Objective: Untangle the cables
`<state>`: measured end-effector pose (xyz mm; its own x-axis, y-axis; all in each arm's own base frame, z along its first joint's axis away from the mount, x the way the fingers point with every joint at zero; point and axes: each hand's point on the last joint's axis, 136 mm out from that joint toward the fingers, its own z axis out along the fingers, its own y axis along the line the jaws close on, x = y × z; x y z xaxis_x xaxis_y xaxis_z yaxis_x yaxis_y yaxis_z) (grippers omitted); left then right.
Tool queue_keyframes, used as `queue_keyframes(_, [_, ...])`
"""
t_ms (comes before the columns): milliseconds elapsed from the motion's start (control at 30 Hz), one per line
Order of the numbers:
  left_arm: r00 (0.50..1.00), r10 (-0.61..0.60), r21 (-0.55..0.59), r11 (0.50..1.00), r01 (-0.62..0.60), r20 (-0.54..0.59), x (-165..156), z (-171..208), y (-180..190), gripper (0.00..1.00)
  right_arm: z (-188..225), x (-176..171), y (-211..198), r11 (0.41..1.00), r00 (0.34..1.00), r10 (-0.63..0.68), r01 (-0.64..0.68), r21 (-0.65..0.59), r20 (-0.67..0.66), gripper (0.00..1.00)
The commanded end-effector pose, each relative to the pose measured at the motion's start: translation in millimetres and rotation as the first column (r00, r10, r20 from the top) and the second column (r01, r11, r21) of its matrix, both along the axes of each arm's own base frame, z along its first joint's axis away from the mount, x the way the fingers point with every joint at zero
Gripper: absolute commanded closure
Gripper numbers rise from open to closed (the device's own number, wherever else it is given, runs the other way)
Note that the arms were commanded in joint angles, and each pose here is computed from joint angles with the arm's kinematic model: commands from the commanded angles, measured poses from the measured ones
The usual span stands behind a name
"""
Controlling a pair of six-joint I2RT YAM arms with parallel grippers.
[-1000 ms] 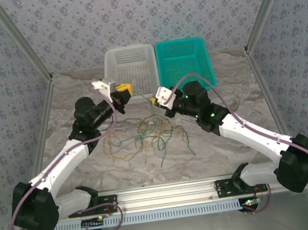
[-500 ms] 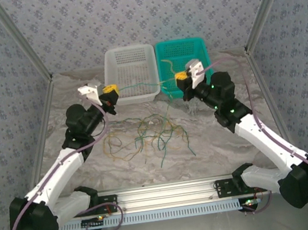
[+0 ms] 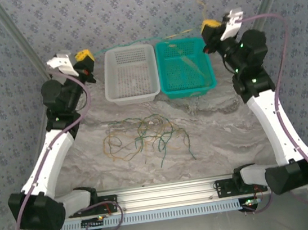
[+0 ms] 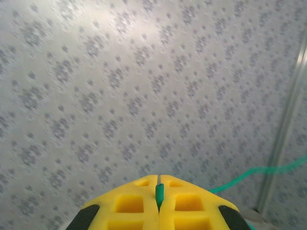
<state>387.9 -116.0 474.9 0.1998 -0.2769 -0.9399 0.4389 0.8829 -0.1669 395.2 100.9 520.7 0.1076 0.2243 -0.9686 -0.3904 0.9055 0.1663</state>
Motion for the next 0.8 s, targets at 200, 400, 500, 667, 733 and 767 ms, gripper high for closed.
queue_keyframes(200, [0.945,0.315,0.019,0.949,-0.315,-0.088,68.5,12.7,77.3,1.0,57.2,29.4,-74.6,0.975,0.975,-0.221,0.22,0.039,0.021,1.0])
queue_keyframes(400, [0.93,0.346,0.074,0.938,-0.339,-0.124,84.8,-2.0,81.2,1.0,62.0,45.3,-83.3,0.973,0.973,-0.232,0.232,-0.002,0.001,1.0])
queue_keyframes(500, [0.959,0.256,0.081,0.966,-0.247,-0.124,85.4,-7.6,63.0,1.0,57.5,53.9,-77.2,0.98,0.98,-0.199,0.199,-0.014,-0.012,1.0])
queue_keyframes(667, [0.972,0.19,0.126,0.977,-0.172,-0.14,86.4,-18.1,39.8,1.0,52.1,69.9,-73.5,0.982,0.982,-0.188,0.187,-0.036,-0.027,1.0])
queue_keyframes(733, [0.973,0.177,0.123,0.979,-0.16,-0.15,87.2,-21.4,36.8,1.0,50.4,76.9,-73.6,0.982,0.982,-0.188,0.186,-0.045,-0.032,1.0])
queue_keyframes(767, [0.974,0.167,0.125,0.981,-0.149,-0.152,88.2,-22.9,33.8,1.0,48.1,82.1,-72.9,0.981,0.982,-0.187,0.185,-0.05,-0.039,1.0])
